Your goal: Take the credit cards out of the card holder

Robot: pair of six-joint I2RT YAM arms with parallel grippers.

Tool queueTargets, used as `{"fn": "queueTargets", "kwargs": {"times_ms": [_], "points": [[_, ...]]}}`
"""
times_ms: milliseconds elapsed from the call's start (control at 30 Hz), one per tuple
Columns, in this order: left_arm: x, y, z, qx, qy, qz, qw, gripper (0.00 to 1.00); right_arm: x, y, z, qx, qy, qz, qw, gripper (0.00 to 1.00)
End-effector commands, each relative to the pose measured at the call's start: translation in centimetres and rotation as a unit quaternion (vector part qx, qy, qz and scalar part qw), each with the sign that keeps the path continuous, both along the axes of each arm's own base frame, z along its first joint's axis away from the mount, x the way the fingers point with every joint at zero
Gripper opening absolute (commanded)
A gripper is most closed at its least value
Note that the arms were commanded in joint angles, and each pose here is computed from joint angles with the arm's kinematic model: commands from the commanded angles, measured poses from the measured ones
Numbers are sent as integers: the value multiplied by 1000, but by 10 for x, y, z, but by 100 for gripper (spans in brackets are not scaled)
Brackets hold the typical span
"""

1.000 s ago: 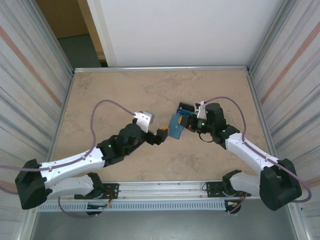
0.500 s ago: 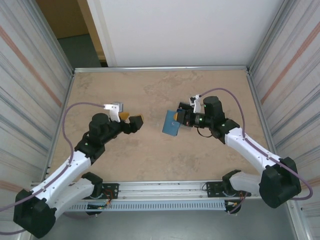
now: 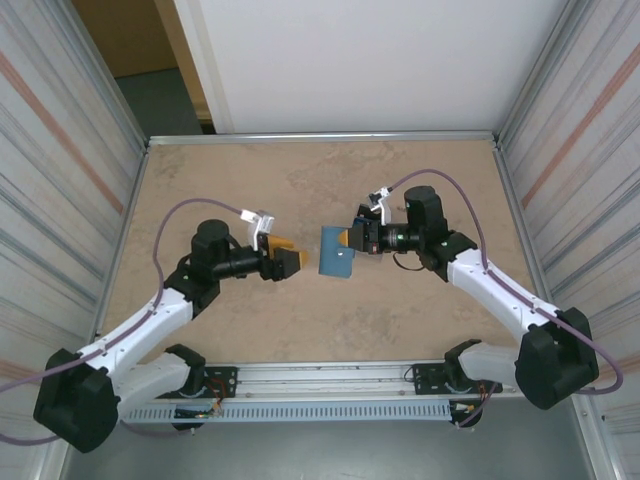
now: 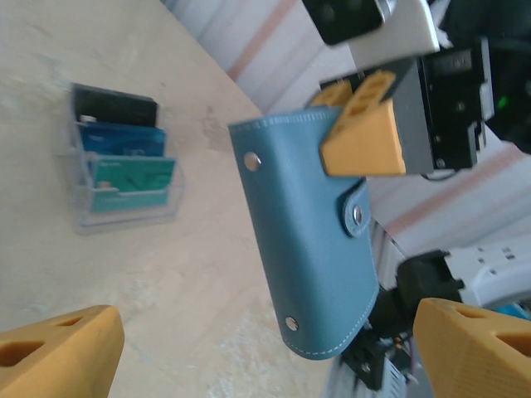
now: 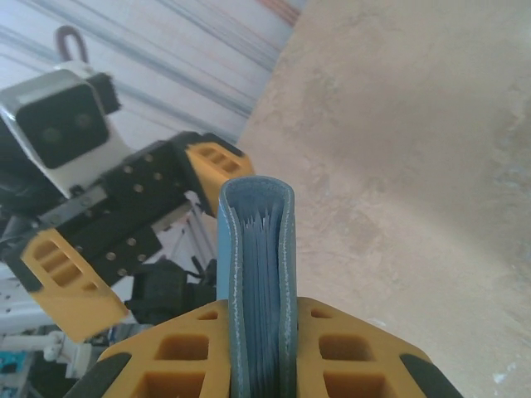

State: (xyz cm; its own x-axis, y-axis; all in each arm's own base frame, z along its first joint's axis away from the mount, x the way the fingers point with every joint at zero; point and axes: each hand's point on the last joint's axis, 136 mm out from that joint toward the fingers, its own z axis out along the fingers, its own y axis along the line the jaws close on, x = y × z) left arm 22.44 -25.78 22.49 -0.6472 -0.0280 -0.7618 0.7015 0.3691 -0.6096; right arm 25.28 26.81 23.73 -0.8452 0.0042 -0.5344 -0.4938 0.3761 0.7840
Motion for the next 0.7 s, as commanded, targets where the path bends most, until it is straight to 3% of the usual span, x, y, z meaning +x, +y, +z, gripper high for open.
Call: {"fn": "queueTargets", "kwargs": {"times_ms": [0,500,667], "points": [[-14,-18,22,-21,-30,-60,998,89,-12,7,39,36,-70,49,996,0],[-27,-43,31,-58,-40,-135,988,75,-27,10,62,55,-111,76,989,0],[-33,-43,31,-64,-44,-154,985,61,-31,13,66,61,-118,82,988,0]]}}
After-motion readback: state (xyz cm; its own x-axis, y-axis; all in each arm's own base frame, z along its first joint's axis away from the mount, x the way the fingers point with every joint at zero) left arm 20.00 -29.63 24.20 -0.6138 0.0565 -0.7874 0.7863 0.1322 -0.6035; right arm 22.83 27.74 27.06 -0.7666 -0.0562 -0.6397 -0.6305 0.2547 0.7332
